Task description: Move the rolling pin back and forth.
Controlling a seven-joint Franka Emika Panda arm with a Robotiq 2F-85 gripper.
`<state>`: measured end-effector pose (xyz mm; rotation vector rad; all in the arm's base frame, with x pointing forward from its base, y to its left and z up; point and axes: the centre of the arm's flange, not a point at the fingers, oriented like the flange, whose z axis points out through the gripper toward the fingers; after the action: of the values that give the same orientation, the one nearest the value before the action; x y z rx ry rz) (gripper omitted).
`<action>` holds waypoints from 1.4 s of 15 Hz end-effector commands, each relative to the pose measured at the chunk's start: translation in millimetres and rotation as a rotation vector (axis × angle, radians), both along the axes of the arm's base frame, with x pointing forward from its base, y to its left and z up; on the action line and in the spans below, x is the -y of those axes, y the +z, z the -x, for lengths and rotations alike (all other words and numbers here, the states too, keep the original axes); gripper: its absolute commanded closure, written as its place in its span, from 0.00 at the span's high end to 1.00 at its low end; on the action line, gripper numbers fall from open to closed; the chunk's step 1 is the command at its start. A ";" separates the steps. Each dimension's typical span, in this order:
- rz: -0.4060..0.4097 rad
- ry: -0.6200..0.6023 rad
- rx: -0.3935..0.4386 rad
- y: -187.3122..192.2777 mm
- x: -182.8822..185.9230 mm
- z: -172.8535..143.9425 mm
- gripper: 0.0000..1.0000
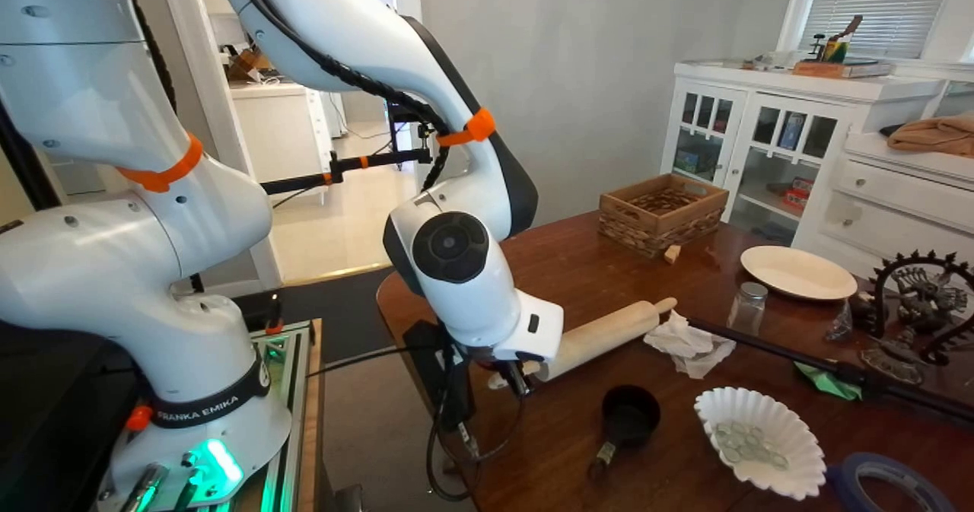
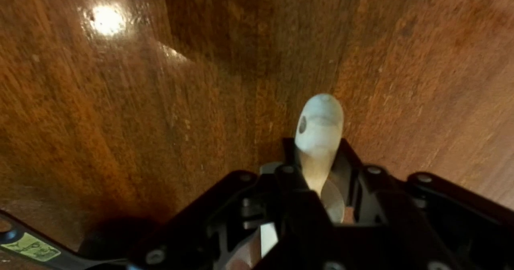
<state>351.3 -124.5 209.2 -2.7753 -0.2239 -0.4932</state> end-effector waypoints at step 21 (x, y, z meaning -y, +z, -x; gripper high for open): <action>-0.154 0.371 -0.139 -40.4 -216.0 -44.5 0.07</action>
<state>386.7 71.1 178.8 -2.5407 -0.6094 -0.2697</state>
